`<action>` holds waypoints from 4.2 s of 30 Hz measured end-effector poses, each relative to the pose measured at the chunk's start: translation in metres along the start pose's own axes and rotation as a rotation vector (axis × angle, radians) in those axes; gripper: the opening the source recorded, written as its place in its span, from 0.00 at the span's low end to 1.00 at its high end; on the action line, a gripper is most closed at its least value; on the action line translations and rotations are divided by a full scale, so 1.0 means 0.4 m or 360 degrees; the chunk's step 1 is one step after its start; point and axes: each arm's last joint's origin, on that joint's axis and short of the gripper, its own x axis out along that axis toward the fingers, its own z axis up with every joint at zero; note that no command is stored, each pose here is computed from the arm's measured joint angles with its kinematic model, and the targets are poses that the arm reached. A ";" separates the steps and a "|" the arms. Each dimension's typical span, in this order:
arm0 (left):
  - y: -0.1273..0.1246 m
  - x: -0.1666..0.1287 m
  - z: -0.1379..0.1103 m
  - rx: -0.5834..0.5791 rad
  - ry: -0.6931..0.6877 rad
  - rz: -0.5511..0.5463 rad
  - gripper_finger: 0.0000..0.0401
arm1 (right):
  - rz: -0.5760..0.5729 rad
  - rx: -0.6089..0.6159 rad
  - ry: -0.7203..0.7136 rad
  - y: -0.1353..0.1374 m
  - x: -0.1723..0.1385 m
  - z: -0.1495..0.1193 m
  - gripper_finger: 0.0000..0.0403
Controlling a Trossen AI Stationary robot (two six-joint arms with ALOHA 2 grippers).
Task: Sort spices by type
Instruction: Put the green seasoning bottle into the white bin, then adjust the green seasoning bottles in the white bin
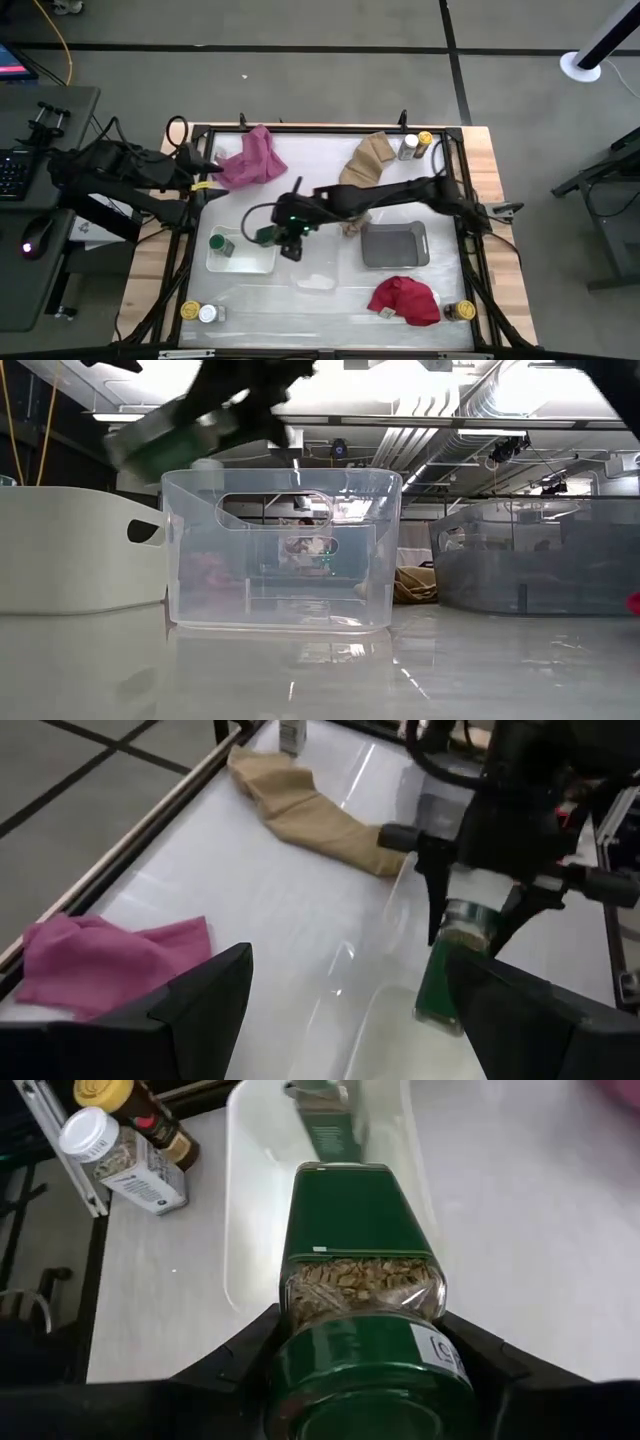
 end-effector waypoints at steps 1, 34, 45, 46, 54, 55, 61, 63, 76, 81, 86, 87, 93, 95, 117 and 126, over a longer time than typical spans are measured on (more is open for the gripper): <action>0.001 0.000 -0.003 0.0007 0.0019 -0.0001 0.78 | 0.0006 -0.0012 -0.0004 0.001 0.016 0.006 0.47; -0.167 0.312 -0.301 0.0179 0.0326 -0.0152 0.02 | -0.0007 -0.0198 0.0122 -0.028 0.128 0.010 0.47; -0.203 0.351 -0.325 0.0414 0.0390 -0.0146 0.00 | -0.0019 -0.0144 0.0168 -0.030 0.128 0.003 0.47; -0.205 0.355 -0.327 0.0442 0.0394 -0.0142 0.00 | -0.0019 -0.0139 0.0168 -0.030 0.128 0.003 0.47; -0.223 0.390 -0.339 0.0551 0.0429 -0.0119 0.00 | -0.0023 -0.0121 0.0191 -0.030 0.128 -0.001 0.47; -0.225 0.393 -0.341 0.0567 0.0431 -0.0112 0.00 | -0.0025 -0.0123 0.0191 -0.030 0.128 -0.001 0.47; -0.235 0.409 -0.347 0.0575 0.0429 -0.0104 0.00 | -0.0070 -0.0140 0.0131 -0.031 0.127 0.007 0.57; -0.237 0.413 -0.349 0.0578 0.0430 -0.0096 0.00 | -0.0071 -0.0139 0.0135 -0.032 0.125 0.008 0.60; -0.217 0.373 -0.330 0.0526 0.0505 -0.0107 0.00 | -0.0062 -0.0229 0.0154 -0.030 0.103 0.013 0.62; -0.181 0.288 -0.274 0.0425 0.0458 -0.0132 0.00 | -0.0087 -0.0334 0.0166 -0.037 0.054 0.027 0.62; -0.137 0.195 -0.224 0.0174 0.0369 -0.0194 0.00 | -0.0119 -0.0405 0.0201 -0.041 0.040 0.026 0.60; -0.129 0.181 -0.223 0.0136 0.0382 -0.0195 0.00 | -0.0143 -0.0422 0.0211 -0.042 0.040 0.025 0.57; -0.104 0.135 -0.267 0.0006 0.0701 -0.0155 0.00 | -0.0226 -0.0490 0.0221 -0.031 0.050 0.016 0.20; -0.108 0.128 -0.283 0.0009 0.0827 -0.0154 0.00 | -0.0228 -0.0494 0.0227 -0.031 0.050 0.015 0.06; -0.151 0.185 -0.391 0.0126 0.1213 0.0243 0.00 | -0.0186 -0.0498 0.0276 -0.037 0.092 -0.004 0.00; -0.157 0.191 -0.396 0.0163 0.1240 0.0255 0.00 | -0.0164 -0.0516 0.0283 -0.008 0.117 -0.021 0.00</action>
